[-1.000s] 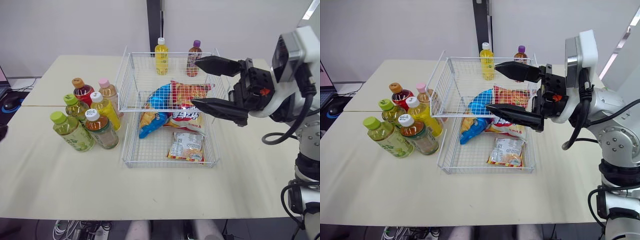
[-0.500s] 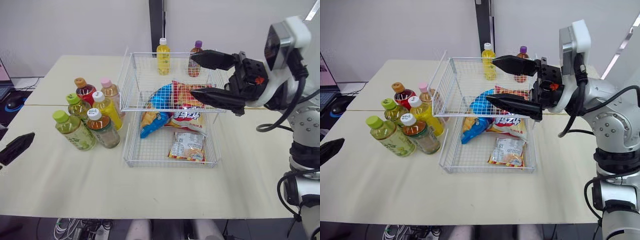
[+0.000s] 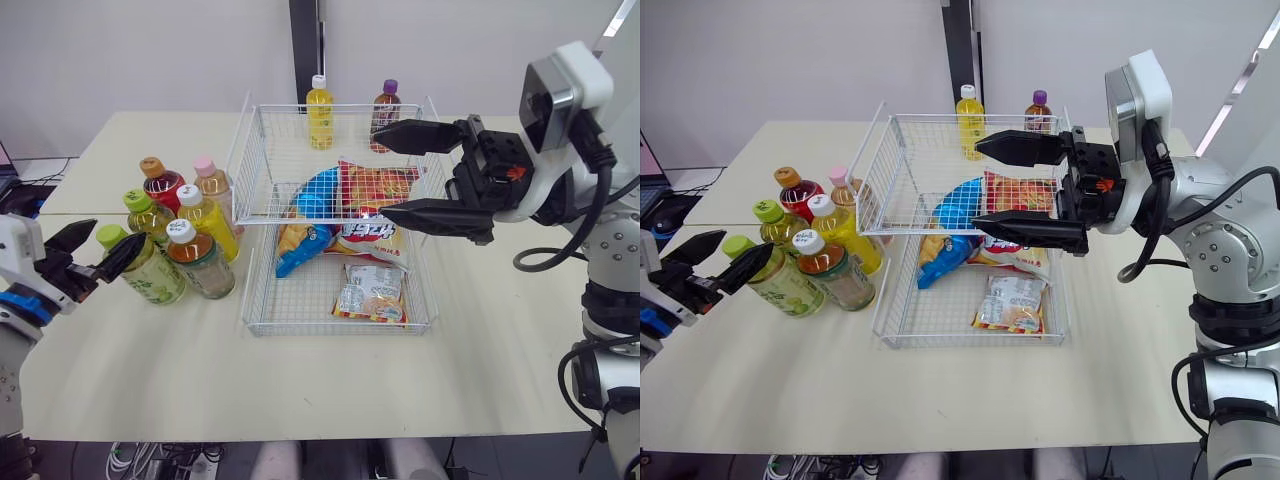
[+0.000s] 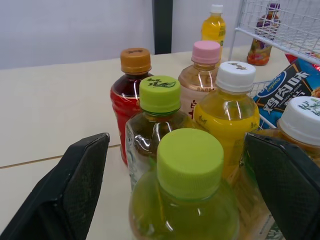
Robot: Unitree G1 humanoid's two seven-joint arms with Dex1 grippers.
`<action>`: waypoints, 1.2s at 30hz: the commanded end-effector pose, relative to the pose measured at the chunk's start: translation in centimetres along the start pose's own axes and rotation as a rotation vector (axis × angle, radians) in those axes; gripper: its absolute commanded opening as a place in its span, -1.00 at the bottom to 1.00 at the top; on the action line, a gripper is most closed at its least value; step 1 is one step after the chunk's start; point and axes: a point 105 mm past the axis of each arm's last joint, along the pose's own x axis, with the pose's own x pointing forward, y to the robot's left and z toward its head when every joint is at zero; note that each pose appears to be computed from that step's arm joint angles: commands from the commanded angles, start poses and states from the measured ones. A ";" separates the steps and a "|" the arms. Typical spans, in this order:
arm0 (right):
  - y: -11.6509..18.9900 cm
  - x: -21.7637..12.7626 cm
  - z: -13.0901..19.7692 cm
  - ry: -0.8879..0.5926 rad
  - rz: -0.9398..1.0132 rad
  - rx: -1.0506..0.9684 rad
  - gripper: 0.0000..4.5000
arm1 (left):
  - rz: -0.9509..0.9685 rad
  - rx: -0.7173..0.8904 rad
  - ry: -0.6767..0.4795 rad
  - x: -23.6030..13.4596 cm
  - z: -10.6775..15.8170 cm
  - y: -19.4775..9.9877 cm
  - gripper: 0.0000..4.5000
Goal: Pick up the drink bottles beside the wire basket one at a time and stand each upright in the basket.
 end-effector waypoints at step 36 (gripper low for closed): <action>-0.2 -0.1 1.4 -0.030 -0.042 -0.083 1.00 | -0.285 0.160 -0.202 -1.9 23.4 -1.7 -0.40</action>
